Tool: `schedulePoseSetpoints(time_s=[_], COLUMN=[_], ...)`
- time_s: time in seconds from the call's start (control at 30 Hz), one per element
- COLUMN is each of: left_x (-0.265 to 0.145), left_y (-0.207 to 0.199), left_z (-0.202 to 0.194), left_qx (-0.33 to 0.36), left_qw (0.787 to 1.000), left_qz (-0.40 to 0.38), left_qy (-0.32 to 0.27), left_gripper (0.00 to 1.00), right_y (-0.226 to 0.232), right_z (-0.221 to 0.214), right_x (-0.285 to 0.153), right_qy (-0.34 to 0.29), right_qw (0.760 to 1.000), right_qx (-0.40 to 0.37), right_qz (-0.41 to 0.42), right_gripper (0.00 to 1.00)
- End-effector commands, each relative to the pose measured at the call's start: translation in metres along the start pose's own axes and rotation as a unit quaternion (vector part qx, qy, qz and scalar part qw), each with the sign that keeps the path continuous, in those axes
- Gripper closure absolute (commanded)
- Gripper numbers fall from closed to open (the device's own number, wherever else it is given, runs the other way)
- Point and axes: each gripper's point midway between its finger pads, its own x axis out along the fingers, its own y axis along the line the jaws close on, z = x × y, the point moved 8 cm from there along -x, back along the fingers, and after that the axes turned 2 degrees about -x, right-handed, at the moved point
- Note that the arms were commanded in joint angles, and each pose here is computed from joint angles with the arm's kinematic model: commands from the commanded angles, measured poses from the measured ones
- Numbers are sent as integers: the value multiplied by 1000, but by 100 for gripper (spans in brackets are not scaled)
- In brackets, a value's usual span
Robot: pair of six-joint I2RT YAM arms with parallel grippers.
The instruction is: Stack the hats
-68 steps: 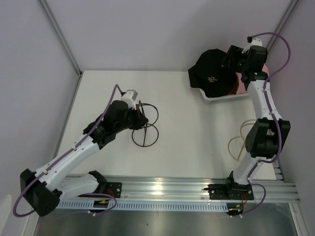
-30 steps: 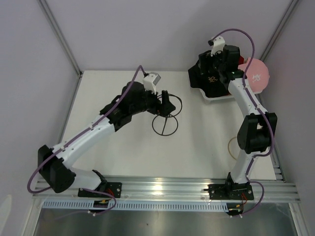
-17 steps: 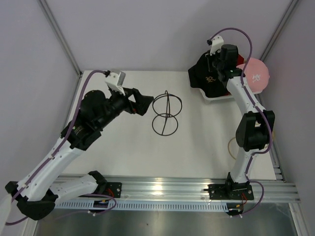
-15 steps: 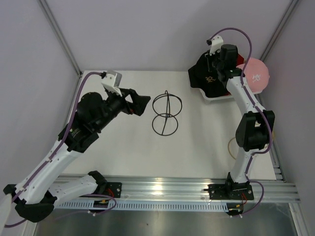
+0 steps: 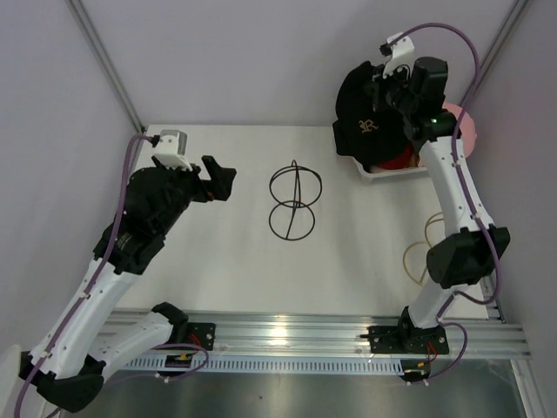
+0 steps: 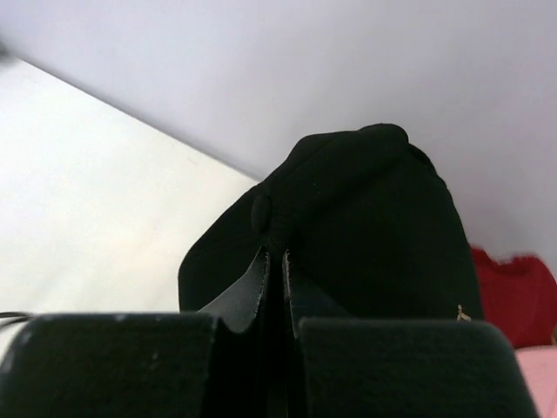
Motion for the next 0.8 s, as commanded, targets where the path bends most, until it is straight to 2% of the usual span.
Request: schedulePoseSetpoints(time_s=[0.0,0.1,0.3,0.43,0.57,0.77], left_x=[-4,-7,-22,-37,-40,-42], left_y=[11,22,33,40,42,37], left_z=[-6,-8,-4,1,2,1], left_qx=[-31,-33,-25,-3,5,9], left_qw=[999,999,998,996,996,998], left_qz=[17,31,54,78,80,52], left_qy=[7,1,-9,-33,-38,-35], left_gripper=[0,1,0,0,1,1], right_y=[36,63,125,150,162,182], right_z=[104,110,112,93,70,30], right_x=[-79,-98,-123,-121,-113,-76], right_qy=[-147,-156,-167,-104,-81,0], right_qw=[985,971,934,931,929,918], right_qx=[0,52,97,137,144,167], right_qz=[85,174,302,322,332,360], right_gripper=[100,100,100,100,99,99])
